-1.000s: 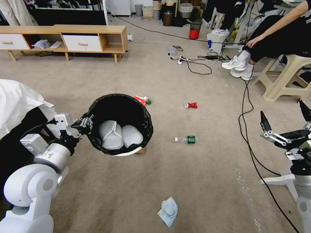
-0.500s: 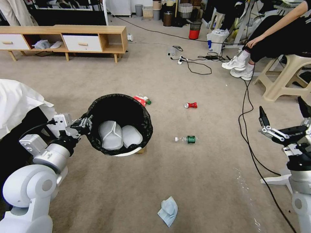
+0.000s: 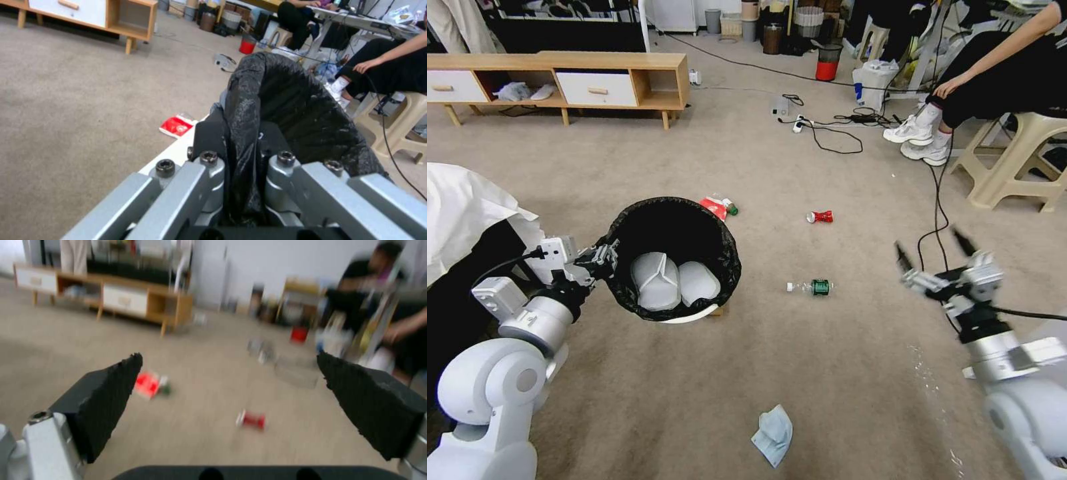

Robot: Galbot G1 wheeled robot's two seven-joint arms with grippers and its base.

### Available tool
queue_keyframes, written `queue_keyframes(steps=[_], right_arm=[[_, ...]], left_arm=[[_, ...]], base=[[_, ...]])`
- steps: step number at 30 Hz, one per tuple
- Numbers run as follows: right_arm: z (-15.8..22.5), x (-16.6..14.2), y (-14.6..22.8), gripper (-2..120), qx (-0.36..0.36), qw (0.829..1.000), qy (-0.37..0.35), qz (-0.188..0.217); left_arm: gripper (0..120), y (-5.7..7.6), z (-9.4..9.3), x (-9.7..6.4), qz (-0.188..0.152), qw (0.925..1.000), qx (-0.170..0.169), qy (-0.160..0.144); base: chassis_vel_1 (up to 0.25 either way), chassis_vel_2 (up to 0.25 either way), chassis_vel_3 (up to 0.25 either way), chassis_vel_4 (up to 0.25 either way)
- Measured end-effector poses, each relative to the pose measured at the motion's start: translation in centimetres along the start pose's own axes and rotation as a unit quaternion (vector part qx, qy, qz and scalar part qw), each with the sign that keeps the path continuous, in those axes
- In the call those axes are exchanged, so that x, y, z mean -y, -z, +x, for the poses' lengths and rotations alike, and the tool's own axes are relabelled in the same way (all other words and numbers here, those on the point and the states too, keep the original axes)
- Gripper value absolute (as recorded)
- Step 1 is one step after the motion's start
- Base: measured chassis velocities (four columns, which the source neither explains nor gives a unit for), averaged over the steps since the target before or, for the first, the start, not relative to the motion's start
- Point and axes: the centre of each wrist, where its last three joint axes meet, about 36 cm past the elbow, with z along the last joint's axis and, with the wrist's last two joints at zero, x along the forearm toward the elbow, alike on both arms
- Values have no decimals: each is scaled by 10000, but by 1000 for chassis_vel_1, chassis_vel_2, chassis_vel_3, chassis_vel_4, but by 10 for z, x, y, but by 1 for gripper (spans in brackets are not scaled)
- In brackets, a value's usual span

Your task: Pick up the trash bin and place the garbage on the floor into it.

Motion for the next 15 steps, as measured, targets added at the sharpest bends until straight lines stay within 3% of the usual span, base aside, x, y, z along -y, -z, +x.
queue_keyframes(steps=[8, 15], right_arm=[[14, -10, -30, 100, -1457, 9892, 117, -71], [19, -9, -32, 100, -2041, 9781, 404, 84]], left_arm=[[7, -6, -3, -4, 55, 10000, -40, 68], [7, -10, -7, -7, 96, 9999, -58, 89]], base=[[0, 0, 0, 0], [0, 0, 0, 0]])
